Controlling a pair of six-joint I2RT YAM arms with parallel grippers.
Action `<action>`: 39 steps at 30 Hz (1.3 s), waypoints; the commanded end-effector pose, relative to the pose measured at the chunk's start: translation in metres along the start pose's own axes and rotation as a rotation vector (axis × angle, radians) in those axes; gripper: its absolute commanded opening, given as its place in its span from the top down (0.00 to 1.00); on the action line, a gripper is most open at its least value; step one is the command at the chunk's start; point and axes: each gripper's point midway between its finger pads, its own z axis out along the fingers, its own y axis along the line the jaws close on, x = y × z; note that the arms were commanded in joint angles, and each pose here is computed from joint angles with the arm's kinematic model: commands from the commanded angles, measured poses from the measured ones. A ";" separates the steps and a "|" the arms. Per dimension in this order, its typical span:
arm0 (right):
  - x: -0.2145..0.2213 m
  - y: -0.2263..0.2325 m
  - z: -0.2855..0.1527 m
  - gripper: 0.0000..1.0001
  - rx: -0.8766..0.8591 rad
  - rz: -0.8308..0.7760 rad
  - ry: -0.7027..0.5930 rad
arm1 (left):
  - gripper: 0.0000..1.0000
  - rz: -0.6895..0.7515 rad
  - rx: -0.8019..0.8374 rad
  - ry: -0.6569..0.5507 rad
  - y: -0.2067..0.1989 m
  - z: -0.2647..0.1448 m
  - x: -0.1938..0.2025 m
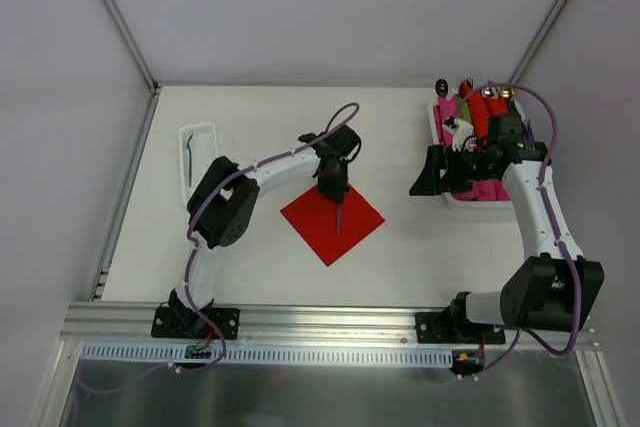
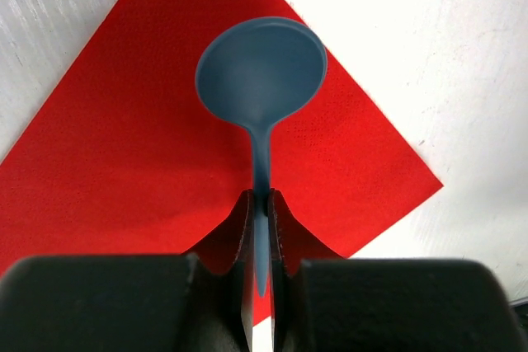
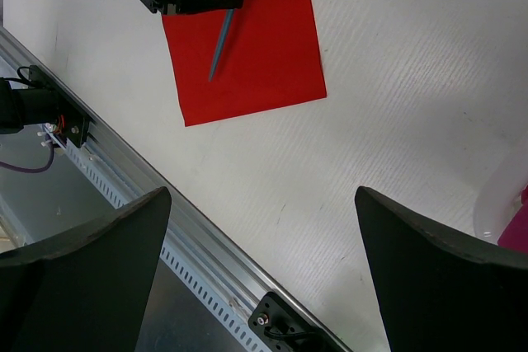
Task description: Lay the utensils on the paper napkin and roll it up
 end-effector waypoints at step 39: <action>-0.007 0.007 -0.004 0.01 -0.040 -0.004 -0.017 | 0.71 -0.152 -0.069 -0.448 0.198 -0.232 -0.118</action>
